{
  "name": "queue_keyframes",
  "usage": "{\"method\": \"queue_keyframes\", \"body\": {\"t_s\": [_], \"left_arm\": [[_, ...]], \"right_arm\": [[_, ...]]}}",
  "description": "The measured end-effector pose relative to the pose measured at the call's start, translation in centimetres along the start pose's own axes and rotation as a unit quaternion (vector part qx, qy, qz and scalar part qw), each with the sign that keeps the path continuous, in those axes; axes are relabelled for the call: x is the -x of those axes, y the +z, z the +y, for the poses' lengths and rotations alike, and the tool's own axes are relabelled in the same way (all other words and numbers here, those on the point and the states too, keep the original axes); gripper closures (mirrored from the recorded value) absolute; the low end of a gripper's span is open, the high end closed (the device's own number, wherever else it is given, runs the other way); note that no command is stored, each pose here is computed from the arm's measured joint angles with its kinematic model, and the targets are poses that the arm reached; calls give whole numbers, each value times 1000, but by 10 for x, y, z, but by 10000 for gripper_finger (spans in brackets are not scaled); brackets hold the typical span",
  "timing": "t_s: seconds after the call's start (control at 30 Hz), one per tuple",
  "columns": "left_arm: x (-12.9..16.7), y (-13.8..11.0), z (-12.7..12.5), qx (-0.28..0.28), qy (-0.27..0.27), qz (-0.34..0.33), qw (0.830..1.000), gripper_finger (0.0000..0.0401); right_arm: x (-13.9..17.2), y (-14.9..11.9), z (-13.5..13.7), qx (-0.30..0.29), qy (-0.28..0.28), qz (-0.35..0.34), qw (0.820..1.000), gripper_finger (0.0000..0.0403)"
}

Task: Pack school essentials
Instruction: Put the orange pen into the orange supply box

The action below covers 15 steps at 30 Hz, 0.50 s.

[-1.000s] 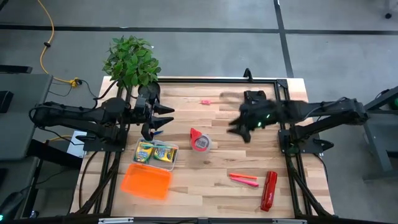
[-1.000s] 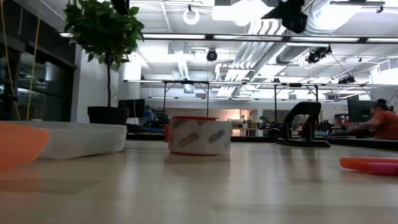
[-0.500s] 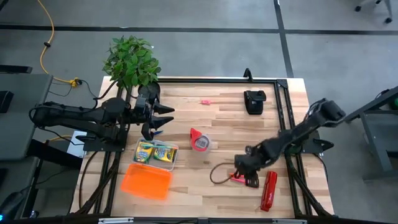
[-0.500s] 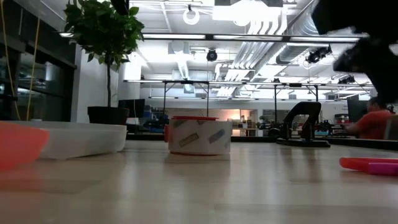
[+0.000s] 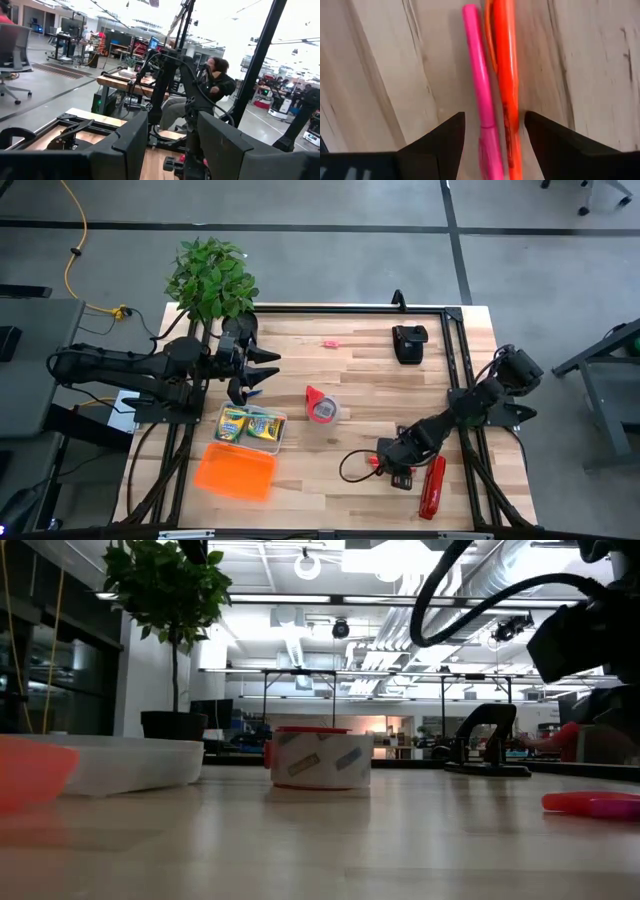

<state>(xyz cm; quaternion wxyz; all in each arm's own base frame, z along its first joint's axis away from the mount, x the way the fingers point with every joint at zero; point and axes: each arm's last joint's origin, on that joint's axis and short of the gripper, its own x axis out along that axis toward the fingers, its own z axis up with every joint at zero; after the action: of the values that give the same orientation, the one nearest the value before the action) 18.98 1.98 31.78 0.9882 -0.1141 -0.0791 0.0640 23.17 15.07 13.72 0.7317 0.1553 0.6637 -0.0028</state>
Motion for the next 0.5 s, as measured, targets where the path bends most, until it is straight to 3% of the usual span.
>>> {"method": "queue_keyframes", "body": {"t_s": [0.2,0.5], "left_arm": [[0,0,0,1,5,-1,1000,238],[0,0,1,0,9,-2,1000,238]], "right_arm": [[4,6,8,45,-3,-30,999,195],[5,6,5,66,-12,-21,997,195]]}}
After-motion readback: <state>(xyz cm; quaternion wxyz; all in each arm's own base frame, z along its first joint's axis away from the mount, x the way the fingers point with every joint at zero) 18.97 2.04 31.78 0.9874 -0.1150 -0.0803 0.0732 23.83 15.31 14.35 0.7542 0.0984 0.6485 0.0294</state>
